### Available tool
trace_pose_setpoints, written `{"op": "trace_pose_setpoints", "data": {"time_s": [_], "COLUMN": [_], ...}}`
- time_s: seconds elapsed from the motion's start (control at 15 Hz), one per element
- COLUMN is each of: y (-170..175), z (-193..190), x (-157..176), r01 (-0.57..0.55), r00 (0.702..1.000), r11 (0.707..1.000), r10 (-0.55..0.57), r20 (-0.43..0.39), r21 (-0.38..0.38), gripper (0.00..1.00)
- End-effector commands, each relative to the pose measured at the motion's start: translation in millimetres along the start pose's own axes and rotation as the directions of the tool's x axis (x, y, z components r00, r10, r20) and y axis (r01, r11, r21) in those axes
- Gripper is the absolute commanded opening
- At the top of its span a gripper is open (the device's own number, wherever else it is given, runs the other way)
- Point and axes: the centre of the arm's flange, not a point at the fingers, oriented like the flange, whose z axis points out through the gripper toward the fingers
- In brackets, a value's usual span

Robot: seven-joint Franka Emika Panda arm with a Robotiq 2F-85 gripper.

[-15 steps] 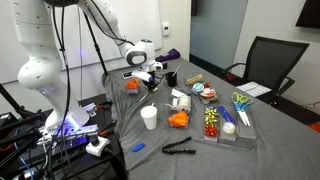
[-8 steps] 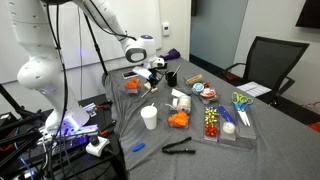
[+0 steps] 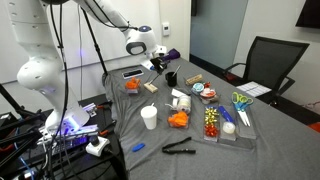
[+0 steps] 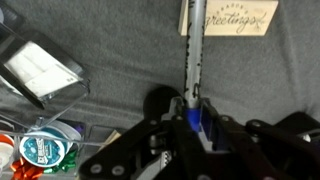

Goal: Sift a pen from the table to the cup

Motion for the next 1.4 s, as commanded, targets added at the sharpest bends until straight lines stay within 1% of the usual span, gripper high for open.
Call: {"op": "trace_pose_setpoints", "data": {"time_s": [0.0, 0.27, 0.6, 1.0, 1.2, 1.33], "y": [1.5, -2.2, -0.6, 9.2, 15.9, 23.1], "z": [-1.4, -3.3, 7.3, 25.6, 35.3, 45.6], "x": [22.2, 44.9, 69.2, 89.0, 91.3, 86.9], "r01": [-0.035, -0.074, -0.105, -0.117, -0.118, -0.099], "r00": [0.990, 0.961, 0.919, 0.881, 0.869, 0.862], "r11": [0.999, 0.997, 0.993, 0.991, 0.991, 0.993], "r10": [0.037, 0.081, 0.120, 0.136, 0.136, 0.115], "r20": [-0.134, -0.263, -0.376, -0.454, -0.476, -0.494], "r21": [0.020, 0.036, 0.059, 0.069, 0.068, 0.059], "gripper": [0.05, 0.05, 0.05, 0.05, 0.05, 0.05]}}
